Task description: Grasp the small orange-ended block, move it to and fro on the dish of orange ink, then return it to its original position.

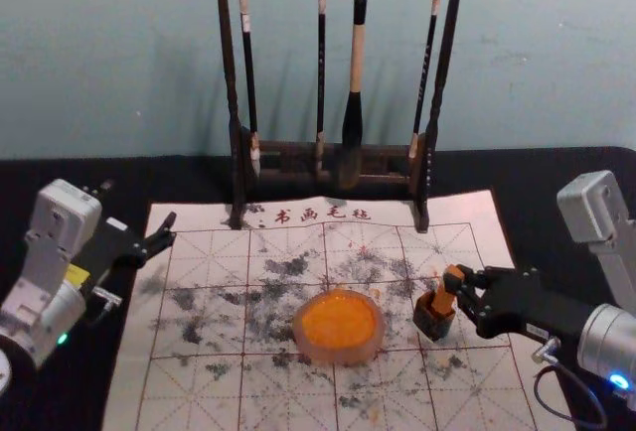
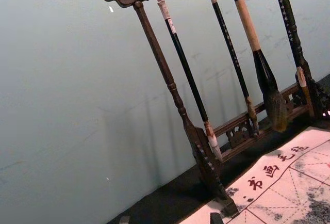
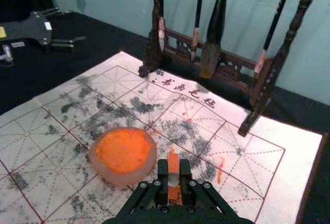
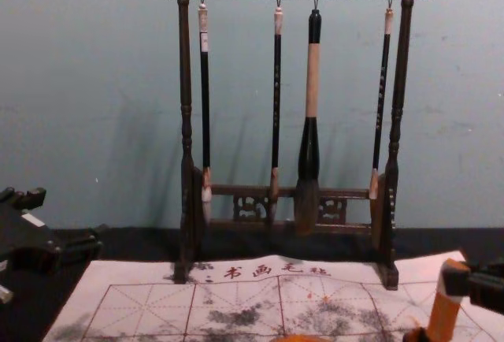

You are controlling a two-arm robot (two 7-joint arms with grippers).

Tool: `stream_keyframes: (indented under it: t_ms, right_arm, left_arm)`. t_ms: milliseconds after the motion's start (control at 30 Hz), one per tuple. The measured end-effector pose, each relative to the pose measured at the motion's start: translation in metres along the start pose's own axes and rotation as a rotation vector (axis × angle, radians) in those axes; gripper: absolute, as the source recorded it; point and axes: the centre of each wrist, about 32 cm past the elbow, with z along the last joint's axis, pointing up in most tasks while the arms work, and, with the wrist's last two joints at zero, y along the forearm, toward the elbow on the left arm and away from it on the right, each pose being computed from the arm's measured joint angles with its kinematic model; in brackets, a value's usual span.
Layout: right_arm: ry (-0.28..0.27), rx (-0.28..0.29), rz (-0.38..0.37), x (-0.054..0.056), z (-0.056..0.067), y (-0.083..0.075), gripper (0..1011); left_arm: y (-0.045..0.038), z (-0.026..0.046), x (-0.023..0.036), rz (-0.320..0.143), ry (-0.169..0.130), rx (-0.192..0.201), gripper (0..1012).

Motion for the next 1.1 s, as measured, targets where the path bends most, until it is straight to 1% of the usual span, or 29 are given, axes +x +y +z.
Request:
stream_keyframes:
  t_ms: [400,900,1100]
  right_arm:
    - [0.016,-0.017,-0.013,0.005,-0.004,0.009,62]
    - [0.015,-0.032,-0.005,0.006,-0.005,0.015,62]
    - [0.014,-0.043,-0.007,0.007,-0.008,0.018,62]
  left_arm:
    - [0.0,0.0,0.0,0.0,0.0,0.0,1010]
    - [0.0,0.0,0.0,0.0,0.0,0.0,1010]
    - [0.0,0.0,0.0,0.0,0.0,0.0,1010]
